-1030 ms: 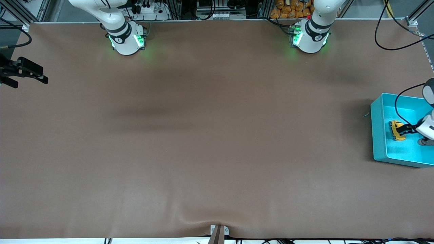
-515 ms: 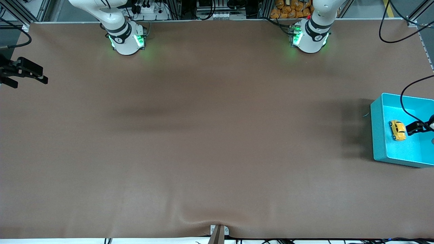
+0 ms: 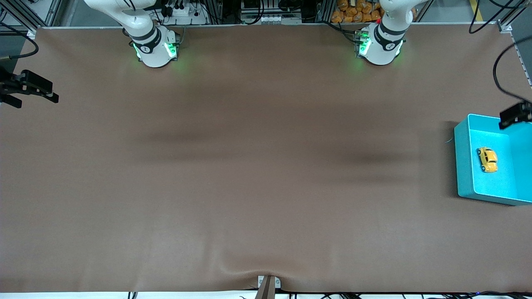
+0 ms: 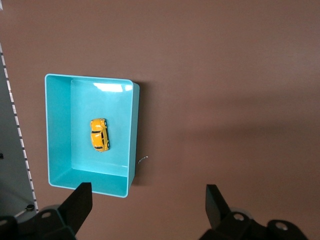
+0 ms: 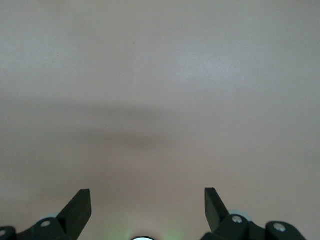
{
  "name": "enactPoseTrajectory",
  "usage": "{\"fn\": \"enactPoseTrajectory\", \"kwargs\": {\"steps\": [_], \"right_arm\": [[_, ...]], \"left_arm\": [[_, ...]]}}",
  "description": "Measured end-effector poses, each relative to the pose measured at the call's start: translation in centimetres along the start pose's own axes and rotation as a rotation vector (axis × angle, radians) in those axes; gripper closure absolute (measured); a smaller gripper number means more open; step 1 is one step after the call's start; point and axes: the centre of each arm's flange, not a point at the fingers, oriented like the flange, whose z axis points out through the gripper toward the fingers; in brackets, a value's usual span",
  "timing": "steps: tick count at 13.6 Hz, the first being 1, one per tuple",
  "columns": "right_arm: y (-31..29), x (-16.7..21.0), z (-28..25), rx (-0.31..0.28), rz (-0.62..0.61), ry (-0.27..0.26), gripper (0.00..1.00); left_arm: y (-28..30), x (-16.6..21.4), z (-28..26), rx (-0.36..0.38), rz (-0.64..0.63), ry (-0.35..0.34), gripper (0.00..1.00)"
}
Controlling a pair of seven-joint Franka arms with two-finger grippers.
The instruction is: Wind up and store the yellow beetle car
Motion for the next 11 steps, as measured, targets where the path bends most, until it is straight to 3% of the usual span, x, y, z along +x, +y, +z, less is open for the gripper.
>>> {"fn": "enactPoseTrajectory", "kwargs": {"steps": [8,11], "right_arm": [[0.0,0.0,0.0,0.000,0.000,0.000,0.00],[0.0,0.0,0.0,0.000,0.001,0.001,0.00]], "left_arm": [[10.5,-1.5,-5.3,-0.020,0.011,0.031,0.00],[12.2,-1.8,-5.9,-0.061,0.034,0.038,0.00]]}}
